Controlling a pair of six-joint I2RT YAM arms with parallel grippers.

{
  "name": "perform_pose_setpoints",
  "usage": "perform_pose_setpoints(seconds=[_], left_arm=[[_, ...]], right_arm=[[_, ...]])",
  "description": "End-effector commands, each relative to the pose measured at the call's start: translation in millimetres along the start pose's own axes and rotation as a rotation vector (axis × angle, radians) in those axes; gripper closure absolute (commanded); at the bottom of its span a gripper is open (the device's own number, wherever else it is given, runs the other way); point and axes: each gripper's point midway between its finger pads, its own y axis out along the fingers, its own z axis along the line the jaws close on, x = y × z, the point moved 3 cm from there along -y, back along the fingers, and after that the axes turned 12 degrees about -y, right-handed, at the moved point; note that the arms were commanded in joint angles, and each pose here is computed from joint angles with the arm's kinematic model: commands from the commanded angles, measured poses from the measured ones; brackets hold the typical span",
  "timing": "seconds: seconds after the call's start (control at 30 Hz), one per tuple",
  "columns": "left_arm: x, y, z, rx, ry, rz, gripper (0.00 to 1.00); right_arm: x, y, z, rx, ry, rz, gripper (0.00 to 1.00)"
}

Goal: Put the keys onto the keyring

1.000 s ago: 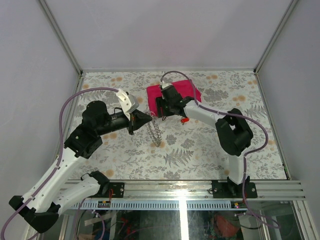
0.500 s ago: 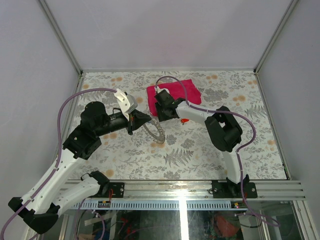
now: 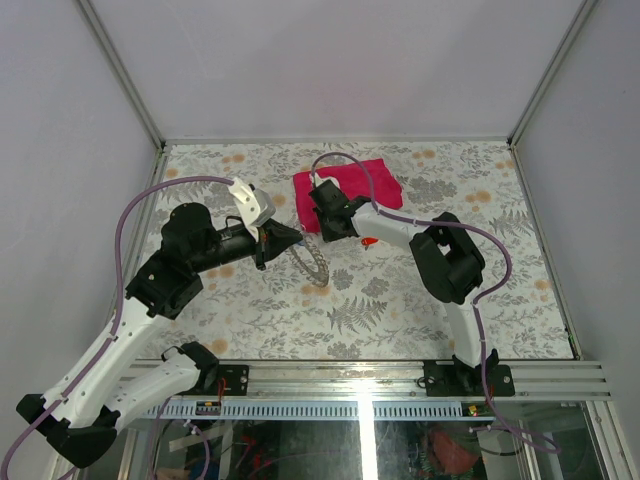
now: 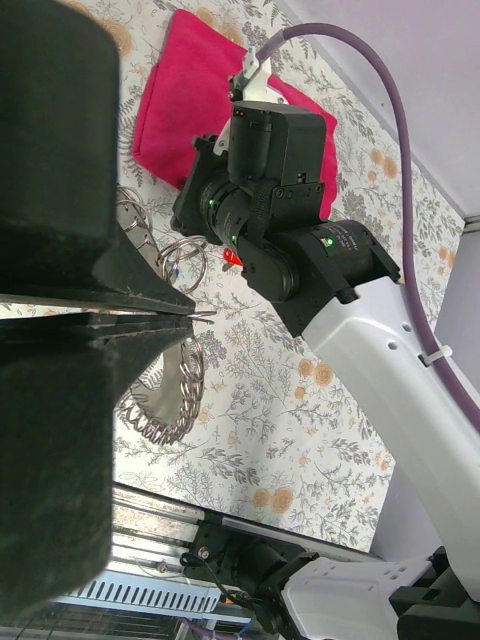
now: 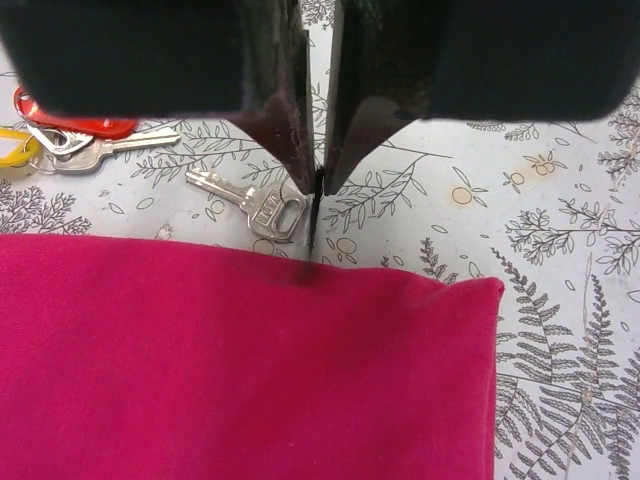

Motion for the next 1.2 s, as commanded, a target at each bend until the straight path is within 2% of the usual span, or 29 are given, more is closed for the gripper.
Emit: perform_pose_setpoints(seconds=[0.0, 0.13, 0.33, 0.6, 0.83, 1.03, 1.17], left_arm=[[22, -2, -4, -0.014, 0.039, -0.065, 1.00], [22, -2, -5, -0.015, 0.037, -0.066, 1.00], [21, 0, -5, -0.025, 0.028, -0.062, 1.00], [18, 4, -4, -0.035, 0.021, -0.058, 1.00], [15, 10, -3, -0.058, 0.012, -0.049, 1.00], [13, 16, -3, -0.078, -0.003, -0.043, 1.00], [12, 17, -4, -0.084, -0.011, -0.038, 1.00]], right_arm=[[6, -8, -3, -0.028, -0.002, -0.035, 0.91], [4, -21, -6, -0.020, -0.001, -0.063, 0.96], [-9, -55, -8, 0.033, -0.018, -0.101, 0.98], [-53, -110, -2, 0.222, -0.146, -0.129, 0.98], [-105, -146, -2, 0.350, -0.282, -0.018, 0.98], [-133, -179, 10, 0.525, -0.313, 0.096, 0.97], [-143, -180, 7, 0.525, -0.323, 0.208, 0.96]])
